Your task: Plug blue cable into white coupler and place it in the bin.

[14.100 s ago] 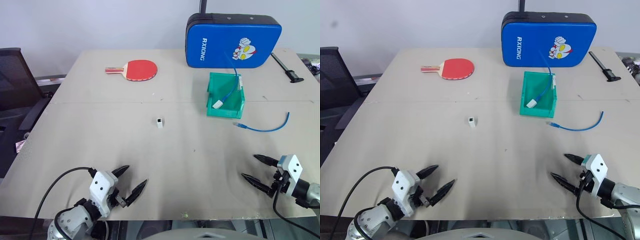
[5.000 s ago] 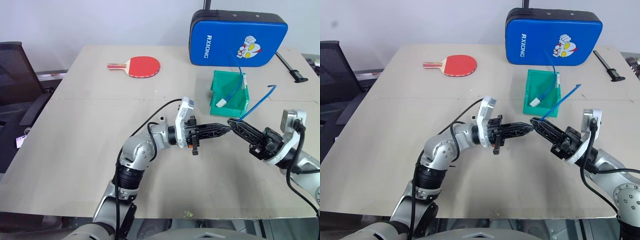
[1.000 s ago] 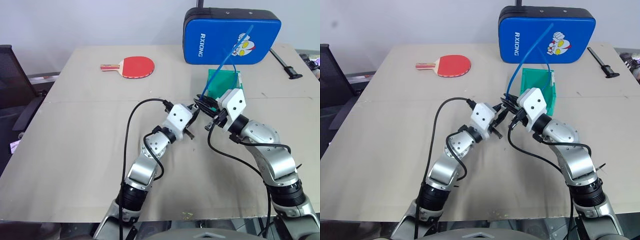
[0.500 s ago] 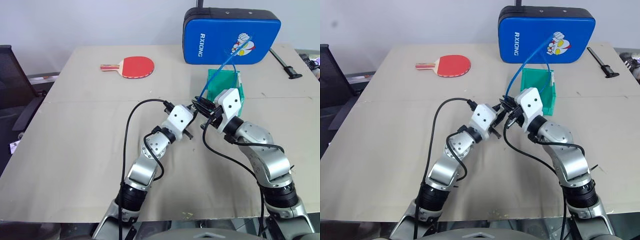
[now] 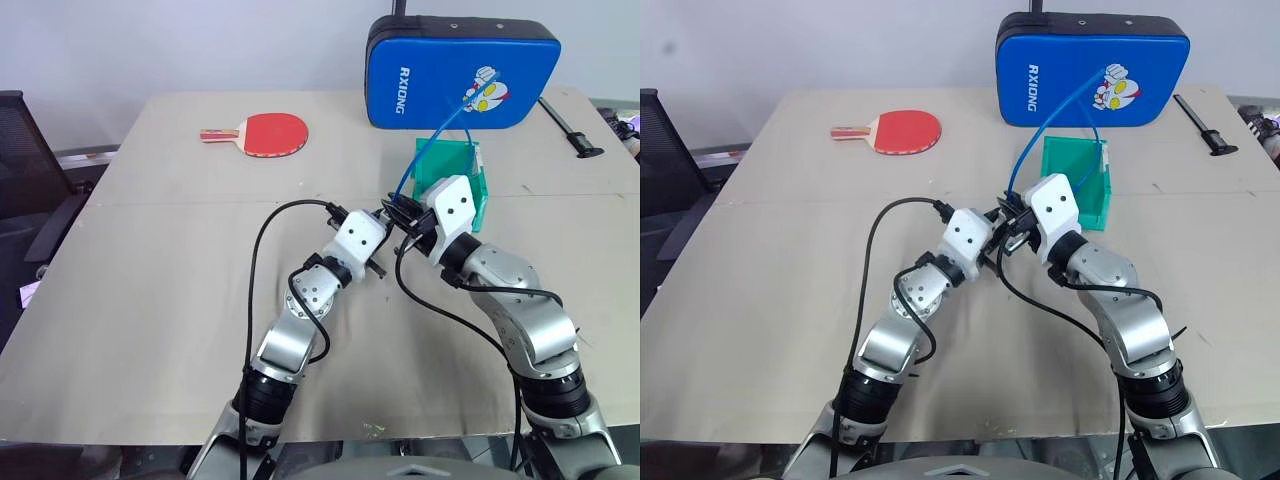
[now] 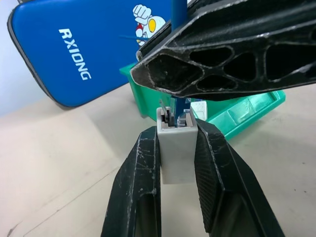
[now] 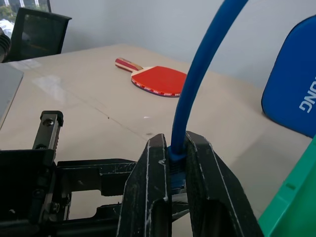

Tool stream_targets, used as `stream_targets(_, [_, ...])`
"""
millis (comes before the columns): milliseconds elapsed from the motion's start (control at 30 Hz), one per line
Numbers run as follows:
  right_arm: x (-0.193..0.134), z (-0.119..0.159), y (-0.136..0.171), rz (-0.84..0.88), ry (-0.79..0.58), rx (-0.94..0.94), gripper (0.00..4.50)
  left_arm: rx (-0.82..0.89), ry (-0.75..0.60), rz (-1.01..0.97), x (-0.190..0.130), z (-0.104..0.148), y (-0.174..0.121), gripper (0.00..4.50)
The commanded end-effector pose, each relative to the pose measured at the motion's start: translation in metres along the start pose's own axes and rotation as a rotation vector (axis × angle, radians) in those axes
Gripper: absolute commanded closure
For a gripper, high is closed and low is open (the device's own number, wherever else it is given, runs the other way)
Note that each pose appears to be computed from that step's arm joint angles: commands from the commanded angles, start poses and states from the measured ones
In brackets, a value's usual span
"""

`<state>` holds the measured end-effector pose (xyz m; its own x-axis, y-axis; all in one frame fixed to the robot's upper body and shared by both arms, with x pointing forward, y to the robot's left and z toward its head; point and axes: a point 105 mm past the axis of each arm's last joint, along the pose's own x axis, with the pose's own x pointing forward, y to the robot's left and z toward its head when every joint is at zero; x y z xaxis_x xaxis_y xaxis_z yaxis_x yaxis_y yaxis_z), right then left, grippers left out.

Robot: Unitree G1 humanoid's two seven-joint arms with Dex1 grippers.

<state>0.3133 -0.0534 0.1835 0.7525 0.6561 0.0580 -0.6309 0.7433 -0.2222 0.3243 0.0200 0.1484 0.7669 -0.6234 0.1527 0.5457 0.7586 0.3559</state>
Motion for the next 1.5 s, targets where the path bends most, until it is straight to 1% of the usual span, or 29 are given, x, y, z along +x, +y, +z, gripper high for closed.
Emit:
stream_targets(33, [-0.002, -0.041, 0.009, 0.031, 0.178, 0.049, 4.50, 0.025, -0.231, -0.005, 0.002, 0.056, -0.003, 4.12])
stream_targets(233, [0.001, -0.052, 0.014, 0.053, 0.231, 0.067, 4.50, 0.026, -0.248, -0.032, 0.003, 0.059, -0.007, 4.12])
stream_targets(333, [0.001, -0.059, 0.020, 0.081, 0.264, 0.076, 4.50, 0.023, -0.243, -0.035, 0.003, 0.058, -0.008, 4.12])
stream_targets(500, [0.002, -0.071, 0.024, 0.083, 0.298, 0.108, 4.50, 0.007, -0.237, -0.032, 0.002, 0.055, -0.008, 4.12])
stream_targets(567, [0.004, -0.060, 0.021, 0.067, 0.232, 0.145, 4.50, 0.001, -0.224, -0.024, 0.002, 0.052, -0.006, 4.12])
stream_targets(633, [0.006, -0.040, 0.011, 0.038, 0.125, 0.157, 4.50, -0.014, -0.187, -0.009, 0.002, 0.043, -0.003, 4.12])
stream_targets(700, [0.004, -0.022, 0.007, 0.054, 0.033, 0.154, 4.50, -0.021, -0.169, -0.006, 0.001, 0.037, -0.002, 4.12])
stream_targets(733, [0.000, -0.019, 0.003, 0.059, 0.020, 0.160, 4.50, -0.025, -0.161, 0.002, 0.001, 0.035, 0.000, 4.12])
stream_targets(767, [-0.003, -0.015, 0.001, 0.066, 0.002, 0.161, 3.67, -0.036, -0.153, 0.017, 0.001, 0.032, 0.003, 4.12])
stream_targets(800, [-0.007, -0.012, -0.002, 0.071, -0.011, 0.164, 3.37, -0.043, -0.146, 0.031, 0.001, 0.030, 0.006, 4.12])
stream_targets(833, [-0.011, -0.010, -0.006, 0.072, -0.020, 0.165, 2.77, -0.042, -0.139, 0.042, 0.002, 0.028, 0.009, 4.12])
stream_targets(867, [-0.015, -0.007, -0.010, 0.072, -0.035, 0.161, 2.50, -0.040, -0.136, 0.048, 0.002, 0.027, 0.012, 4.12])
stream_targets(900, [-0.018, -0.006, -0.013, 0.070, -0.043, 0.158, 1.98, -0.037, -0.135, 0.047, 0.003, 0.026, 0.013, 4.12])
stream_targets(967, [-0.021, -0.002, -0.018, 0.059, -0.058, 0.138, 1.10, -0.030, -0.143, 0.039, 0.003, 0.027, 0.013, 4.12])
stream_targets(1000, [-0.021, -0.001, -0.021, 0.045, -0.062, 0.131, 0.77, -0.030, -0.148, 0.031, 0.004, 0.028, 0.011, 4.12])
stream_targets(1033, [-0.021, -0.001, -0.022, 0.040, -0.065, 0.131, 0.20, -0.030, -0.153, 0.024, 0.004, 0.029, 0.010, 4.12])
stream_targets(1067, [-0.021, 0.001, -0.022, 0.040, -0.069, 0.136, 0.05, -0.031, -0.157, 0.016, 0.004, 0.030, 0.008, 4.12])
stream_targets(1300, [-0.011, 0.012, -0.014, 0.063, -0.127, 0.217, 0.05, -0.047, -0.173, -0.025, 0.005, 0.032, -0.002, 4.12])
stream_targets(1333, [-0.009, 0.013, -0.014, 0.062, -0.136, 0.227, 0.28, -0.050, -0.174, -0.034, 0.005, 0.032, -0.003, 4.12])
stream_targets(1433, [-0.007, 0.015, -0.013, 0.074, -0.142, 0.228, 1.23, -0.053, -0.179, -0.051, 0.004, 0.033, -0.005, 4.12])
stream_targets(1500, [-0.005, 0.015, -0.011, 0.083, -0.143, 0.227, 2.24, -0.060, -0.181, -0.066, 0.004, 0.034, -0.007, 4.12])
